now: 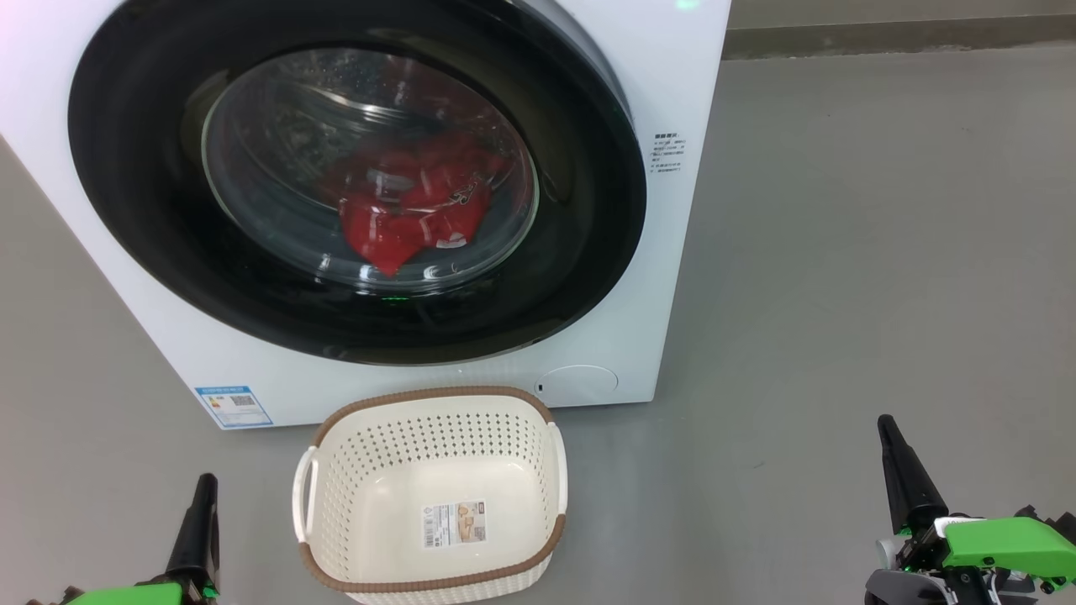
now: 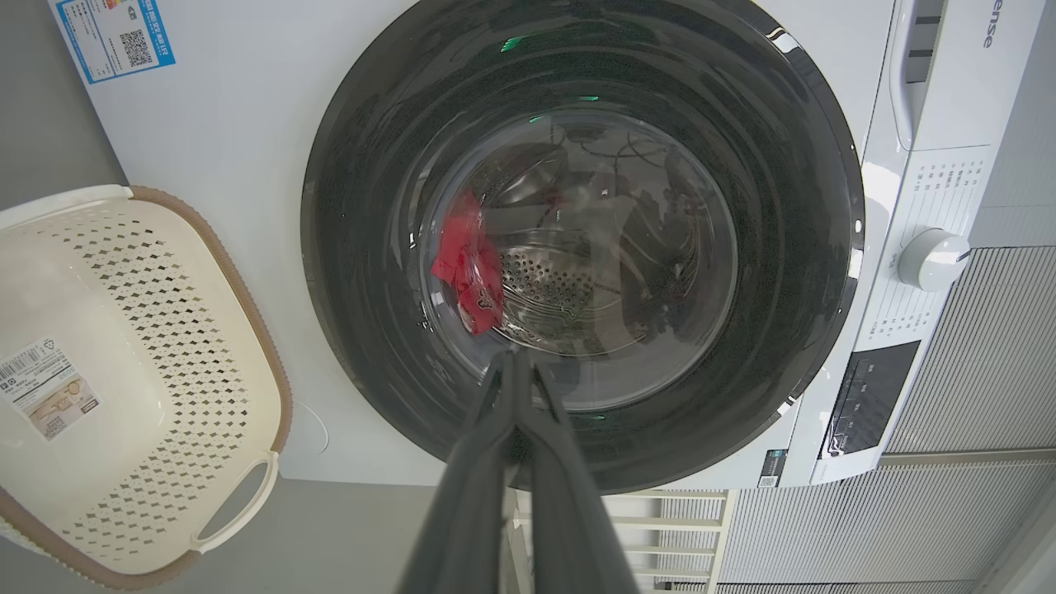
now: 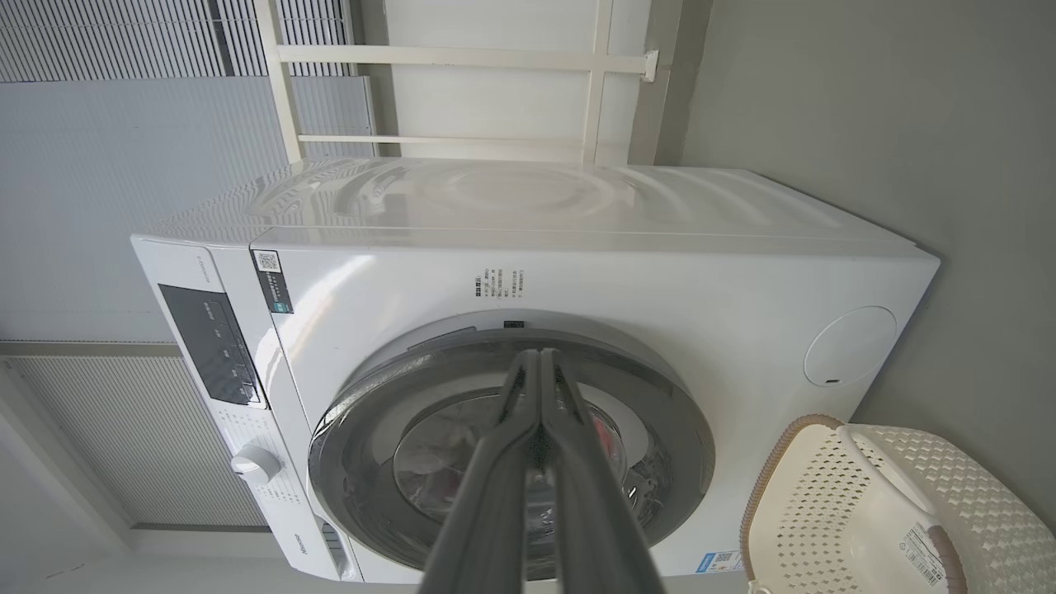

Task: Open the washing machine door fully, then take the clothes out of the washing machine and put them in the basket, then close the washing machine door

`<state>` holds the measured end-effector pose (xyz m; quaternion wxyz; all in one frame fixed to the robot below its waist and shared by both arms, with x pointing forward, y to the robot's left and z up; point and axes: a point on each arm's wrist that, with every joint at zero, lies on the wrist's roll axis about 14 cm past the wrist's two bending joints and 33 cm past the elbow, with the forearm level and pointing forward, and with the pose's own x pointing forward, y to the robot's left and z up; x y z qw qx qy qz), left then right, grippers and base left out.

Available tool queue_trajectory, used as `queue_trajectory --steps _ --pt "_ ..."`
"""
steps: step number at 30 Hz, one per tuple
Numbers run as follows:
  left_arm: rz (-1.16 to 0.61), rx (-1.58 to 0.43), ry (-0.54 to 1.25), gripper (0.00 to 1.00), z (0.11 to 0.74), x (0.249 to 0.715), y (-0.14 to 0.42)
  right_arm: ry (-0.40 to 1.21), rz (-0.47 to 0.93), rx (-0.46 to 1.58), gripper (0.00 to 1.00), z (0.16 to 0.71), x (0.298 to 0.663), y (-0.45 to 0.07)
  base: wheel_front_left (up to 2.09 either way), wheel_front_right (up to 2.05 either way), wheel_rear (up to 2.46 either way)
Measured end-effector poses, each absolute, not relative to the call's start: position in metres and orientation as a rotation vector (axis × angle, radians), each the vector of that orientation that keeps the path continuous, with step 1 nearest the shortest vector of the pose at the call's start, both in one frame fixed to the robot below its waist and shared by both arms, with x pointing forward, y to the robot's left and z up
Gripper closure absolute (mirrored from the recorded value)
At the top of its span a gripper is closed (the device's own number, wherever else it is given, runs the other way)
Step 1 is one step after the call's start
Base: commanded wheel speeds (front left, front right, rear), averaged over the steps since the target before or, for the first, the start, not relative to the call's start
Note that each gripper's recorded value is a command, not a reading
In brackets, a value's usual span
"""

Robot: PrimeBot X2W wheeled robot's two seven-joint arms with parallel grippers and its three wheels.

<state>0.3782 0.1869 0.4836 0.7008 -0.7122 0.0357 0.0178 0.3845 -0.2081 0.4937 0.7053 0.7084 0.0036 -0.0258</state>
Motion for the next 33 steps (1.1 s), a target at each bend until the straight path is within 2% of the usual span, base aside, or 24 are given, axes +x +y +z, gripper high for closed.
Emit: queue_trajectory --steps 33 --pt "0.04 -1.586 0.08 1.0 0.4836 0.3783 0.1869 0.008 -0.057 1.575 1.0 0.4937 0.3845 -0.2081 0.0 0.0 0.0"
